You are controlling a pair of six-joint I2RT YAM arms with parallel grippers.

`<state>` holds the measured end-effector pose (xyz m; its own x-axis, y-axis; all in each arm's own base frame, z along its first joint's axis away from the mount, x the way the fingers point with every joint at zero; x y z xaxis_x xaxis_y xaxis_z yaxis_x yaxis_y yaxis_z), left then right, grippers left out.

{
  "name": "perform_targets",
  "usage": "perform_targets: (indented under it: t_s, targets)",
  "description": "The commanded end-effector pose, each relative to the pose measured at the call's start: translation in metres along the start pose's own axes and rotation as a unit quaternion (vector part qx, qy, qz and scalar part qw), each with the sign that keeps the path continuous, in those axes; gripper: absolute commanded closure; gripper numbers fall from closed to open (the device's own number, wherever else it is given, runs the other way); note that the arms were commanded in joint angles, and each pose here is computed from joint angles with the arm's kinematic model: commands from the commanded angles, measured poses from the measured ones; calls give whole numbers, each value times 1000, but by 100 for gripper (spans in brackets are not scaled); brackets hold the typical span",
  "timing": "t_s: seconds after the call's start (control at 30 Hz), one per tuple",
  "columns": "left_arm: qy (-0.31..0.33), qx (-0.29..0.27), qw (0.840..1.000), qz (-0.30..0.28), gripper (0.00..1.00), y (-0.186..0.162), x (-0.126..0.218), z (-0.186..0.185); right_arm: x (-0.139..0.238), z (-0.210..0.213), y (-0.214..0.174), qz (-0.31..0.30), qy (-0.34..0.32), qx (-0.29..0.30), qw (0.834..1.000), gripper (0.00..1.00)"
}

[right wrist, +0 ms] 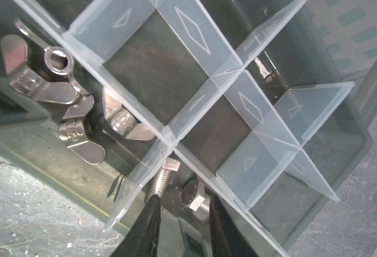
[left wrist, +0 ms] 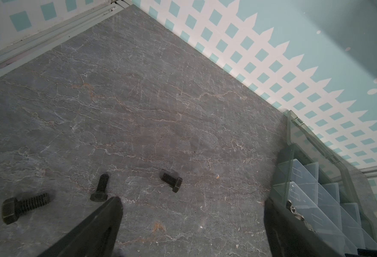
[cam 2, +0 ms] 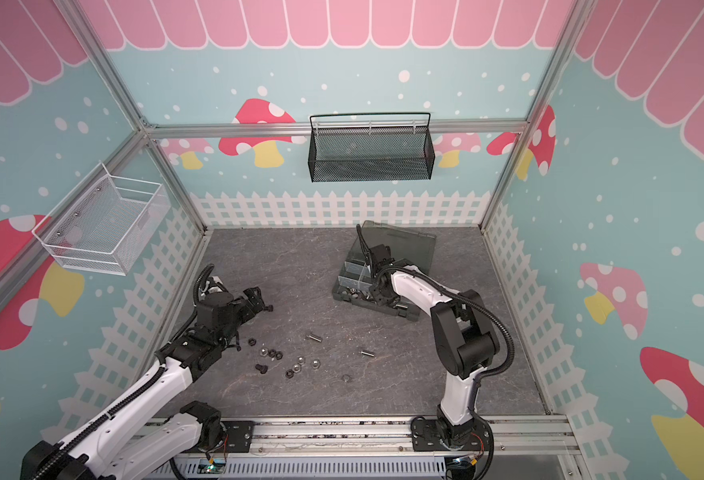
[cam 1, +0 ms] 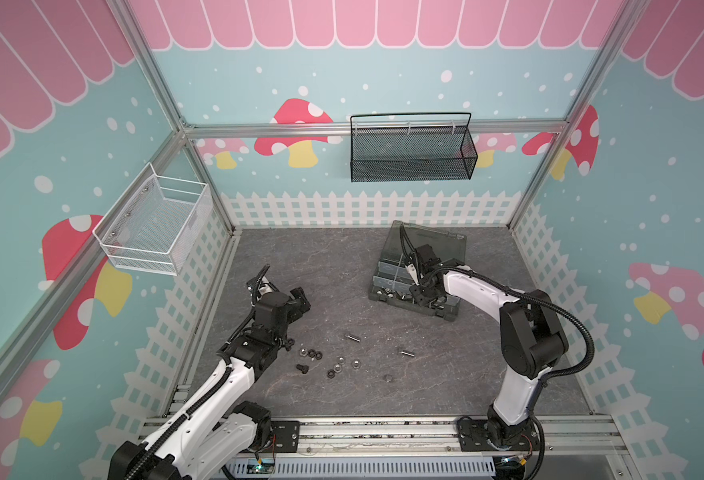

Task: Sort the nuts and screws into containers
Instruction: 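Carry the bolt with the right gripper into the organizer compartment and release, then lower the right gripper onto a silver hex bolt beside the pile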

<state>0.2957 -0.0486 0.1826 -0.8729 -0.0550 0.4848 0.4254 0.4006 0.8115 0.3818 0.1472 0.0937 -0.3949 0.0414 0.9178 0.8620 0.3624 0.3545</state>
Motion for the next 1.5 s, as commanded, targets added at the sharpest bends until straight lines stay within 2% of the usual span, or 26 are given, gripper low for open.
perform_targets:
  t_s: [0.0, 0.27, 0.37, 0.5, 0.63, 0.67, 0.7, 0.87, 1.23, 1.47]
  targets:
    - [-5, 2, 1000, -8, 0, 10, 2, -5, 16, -3, 9, -19, 5, -11, 1000, 62]
    - [-6, 1, 1000, -2, 0, 9, -1, -6, 44, 0, 6, -46, 35, -55, 997, 61]
    - [-5, 1, 1000, 2, 0, 7, -3, -7, 55, 3, 2, -58, 50, -79, 994, 57]
    - [-7, 0, 1000, 5, 0, 5, -4, -7, 64, 10, -8, -69, 61, -96, 991, 46]
    - [-6, 0, 1000, 5, 0, 5, -4, -7, 69, 23, -24, -64, 70, -99, 991, 31]
    - [-7, -1, 1000, 4, 0, 6, -4, -7, 70, 26, -29, -60, 68, -98, 991, 22]
    - [-7, -1, 1000, 4, 0, 6, -4, -7, 71, 28, -34, -56, 66, -97, 992, 3]
    - [-19, -3, 1000, 14, 0, 4, -4, -12, 79, 40, -60, -41, 53, -95, 993, 2]
    - [-55, 19, 998, 29, 0, 4, 1, -24, 80, 82, -124, 5, 85, -108, 990, 2]
    - [-58, 39, 997, 31, 0, 2, 3, -23, 76, 108, -161, 42, 98, -90, 990, 2]
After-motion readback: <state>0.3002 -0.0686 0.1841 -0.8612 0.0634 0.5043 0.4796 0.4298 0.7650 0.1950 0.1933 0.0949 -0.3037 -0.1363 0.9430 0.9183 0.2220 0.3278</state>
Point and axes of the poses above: each gripper's point midway between its finger pads, its own x axis back along the fingers, its own z axis along the line the jaws close on, y = z × x, the point moved 2 cm from there along x, back along the fingers, and after that the axes turned 9 degrees about -x, right-handed, at the moved point
